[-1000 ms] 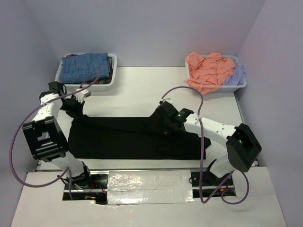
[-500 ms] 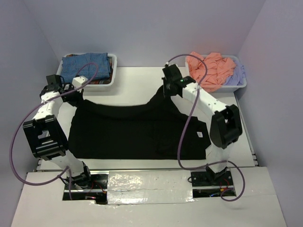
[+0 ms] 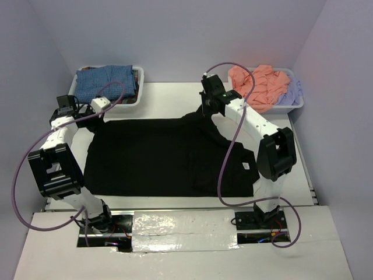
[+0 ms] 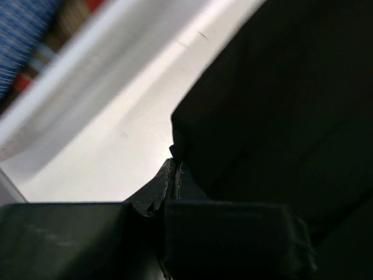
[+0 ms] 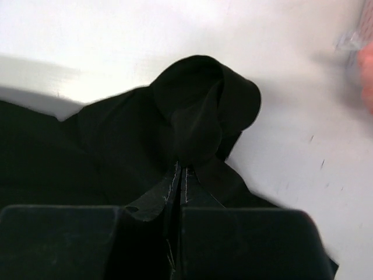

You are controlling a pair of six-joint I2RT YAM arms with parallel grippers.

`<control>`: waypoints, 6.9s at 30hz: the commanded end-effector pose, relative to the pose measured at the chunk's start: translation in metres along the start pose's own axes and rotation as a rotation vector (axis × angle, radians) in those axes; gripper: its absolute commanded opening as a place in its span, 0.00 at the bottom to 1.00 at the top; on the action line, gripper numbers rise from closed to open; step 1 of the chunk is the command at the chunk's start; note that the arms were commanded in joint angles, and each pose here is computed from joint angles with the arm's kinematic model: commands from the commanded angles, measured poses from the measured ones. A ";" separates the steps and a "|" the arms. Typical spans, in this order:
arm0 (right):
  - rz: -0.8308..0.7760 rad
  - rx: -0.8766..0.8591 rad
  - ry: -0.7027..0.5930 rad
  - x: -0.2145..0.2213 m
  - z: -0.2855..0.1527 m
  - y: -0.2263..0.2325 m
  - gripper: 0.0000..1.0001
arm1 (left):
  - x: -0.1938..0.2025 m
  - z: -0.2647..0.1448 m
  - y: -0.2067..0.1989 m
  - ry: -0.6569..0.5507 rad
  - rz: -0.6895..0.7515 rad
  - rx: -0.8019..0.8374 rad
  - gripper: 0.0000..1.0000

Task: Fold and stack the long sleeve shirts
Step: Fold the shirt

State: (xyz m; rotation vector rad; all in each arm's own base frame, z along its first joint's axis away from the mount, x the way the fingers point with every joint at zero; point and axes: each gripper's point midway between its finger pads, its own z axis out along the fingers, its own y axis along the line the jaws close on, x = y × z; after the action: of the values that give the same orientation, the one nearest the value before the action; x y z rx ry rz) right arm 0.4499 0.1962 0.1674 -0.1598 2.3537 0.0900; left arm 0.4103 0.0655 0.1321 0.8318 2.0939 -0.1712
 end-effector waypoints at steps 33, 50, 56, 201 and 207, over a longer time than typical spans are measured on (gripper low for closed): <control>-0.082 -0.221 0.202 0.186 -0.071 0.050 0.00 | 0.113 -0.090 -0.100 0.323 0.665 0.479 0.50; -0.074 -0.207 0.214 0.198 -0.066 0.046 0.00 | 0.126 -0.084 -0.140 0.349 0.649 0.560 0.73; -0.058 -0.212 0.217 0.199 -0.065 0.047 0.00 | 0.132 -0.066 -0.135 0.348 0.663 0.509 0.68; 0.481 -0.116 -0.348 0.026 -0.171 0.026 0.00 | -0.234 -0.013 -0.300 -0.234 -0.123 0.658 0.54; 0.453 -0.133 -0.416 0.046 -0.171 0.035 0.00 | -0.271 0.005 -0.276 -0.183 -0.640 0.487 0.62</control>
State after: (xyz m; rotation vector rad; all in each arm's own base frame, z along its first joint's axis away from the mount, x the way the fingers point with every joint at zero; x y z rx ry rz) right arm 0.2807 0.2153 0.2290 0.1848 2.0856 0.4372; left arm 0.3246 -0.2797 0.2529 0.7981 2.0536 -1.0175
